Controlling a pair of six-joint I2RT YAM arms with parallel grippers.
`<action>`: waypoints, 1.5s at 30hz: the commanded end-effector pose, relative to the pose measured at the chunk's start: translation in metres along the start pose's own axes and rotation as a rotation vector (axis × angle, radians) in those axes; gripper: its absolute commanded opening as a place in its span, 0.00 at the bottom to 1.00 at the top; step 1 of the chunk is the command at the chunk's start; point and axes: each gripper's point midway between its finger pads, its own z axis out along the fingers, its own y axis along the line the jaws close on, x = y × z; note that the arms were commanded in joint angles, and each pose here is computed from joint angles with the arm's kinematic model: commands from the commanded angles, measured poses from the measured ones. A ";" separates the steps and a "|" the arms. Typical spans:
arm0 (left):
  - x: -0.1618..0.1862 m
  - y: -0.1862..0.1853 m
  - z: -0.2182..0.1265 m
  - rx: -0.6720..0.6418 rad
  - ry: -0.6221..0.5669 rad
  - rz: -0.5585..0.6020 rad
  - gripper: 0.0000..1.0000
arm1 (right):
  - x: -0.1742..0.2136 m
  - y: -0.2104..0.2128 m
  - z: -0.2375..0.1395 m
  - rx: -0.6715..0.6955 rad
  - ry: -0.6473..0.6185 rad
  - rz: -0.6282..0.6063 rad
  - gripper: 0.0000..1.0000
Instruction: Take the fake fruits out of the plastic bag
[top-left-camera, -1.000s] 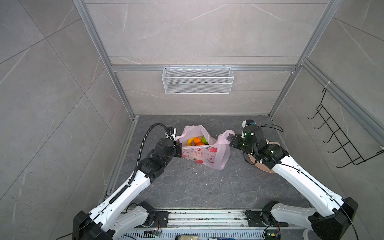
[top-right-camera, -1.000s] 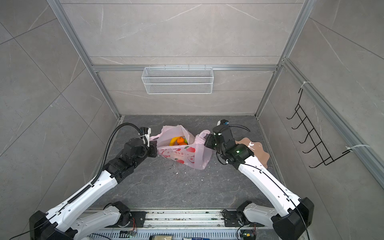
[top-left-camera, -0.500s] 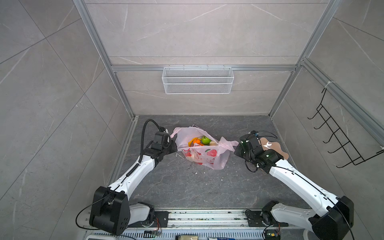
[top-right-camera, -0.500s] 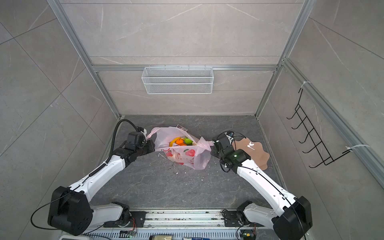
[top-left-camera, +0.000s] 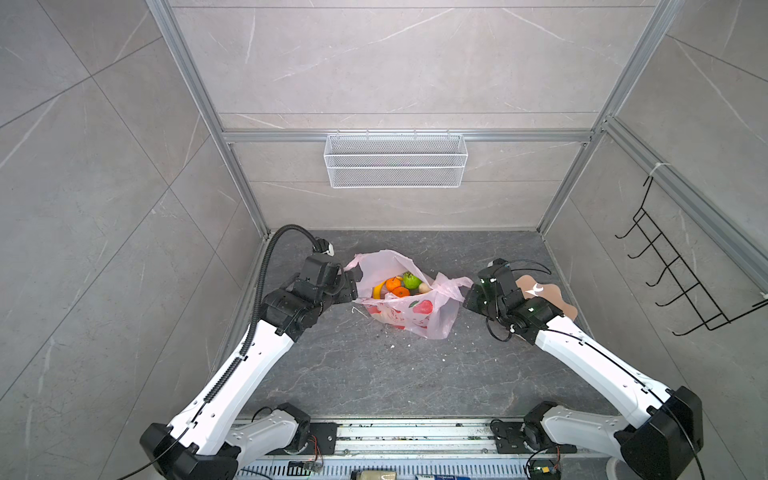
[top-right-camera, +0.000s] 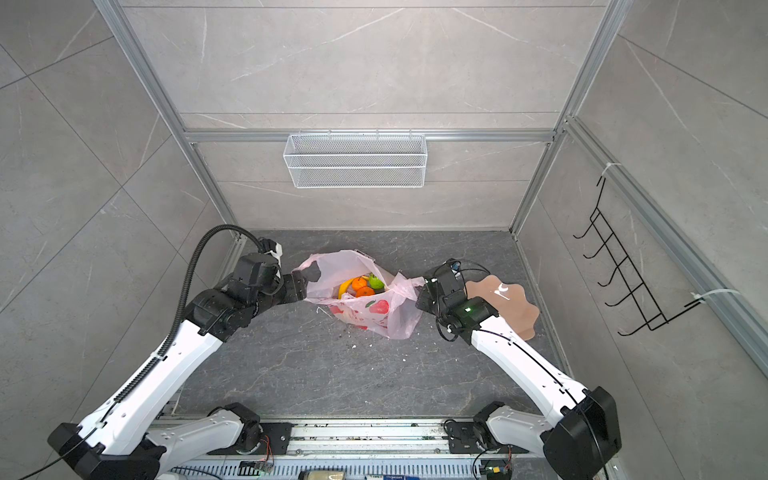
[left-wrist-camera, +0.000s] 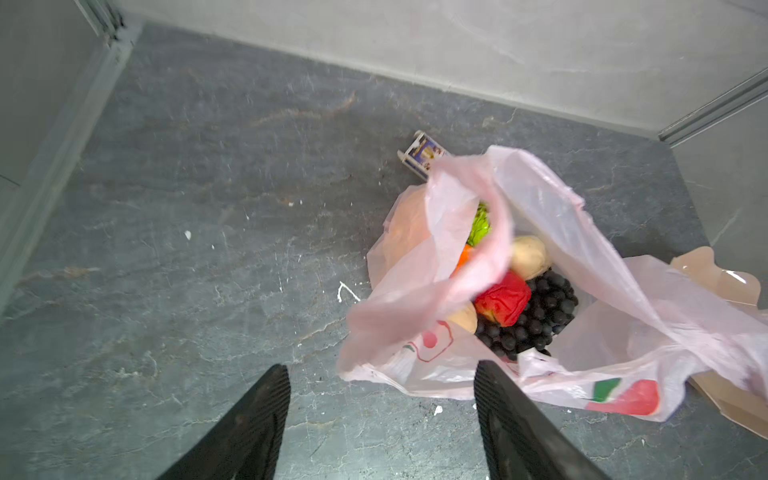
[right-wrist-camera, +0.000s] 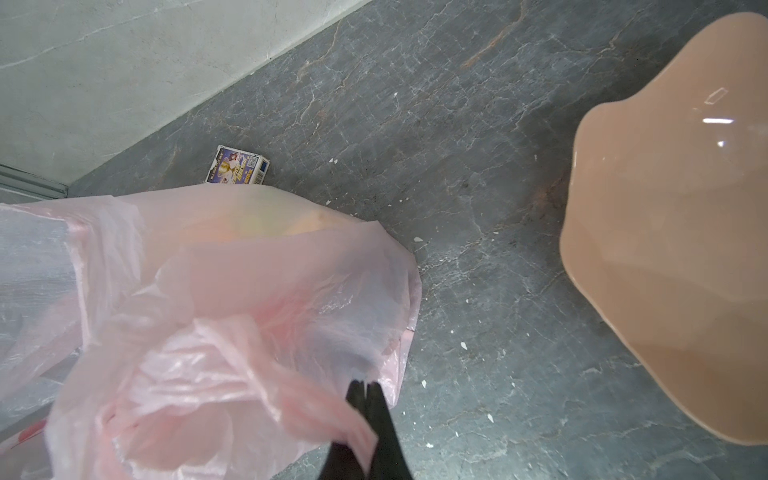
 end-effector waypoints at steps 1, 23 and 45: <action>-0.008 -0.015 -0.022 -0.050 -0.011 0.130 0.69 | -0.010 0.010 -0.003 -0.026 -0.021 -0.017 0.00; 0.053 -0.043 0.174 -0.258 0.317 0.201 0.91 | -0.004 0.006 -0.009 -0.061 -0.038 -0.010 0.00; 0.061 -0.019 0.180 0.044 0.216 -0.038 0.00 | -0.029 -0.037 0.016 0.052 -0.028 0.096 0.00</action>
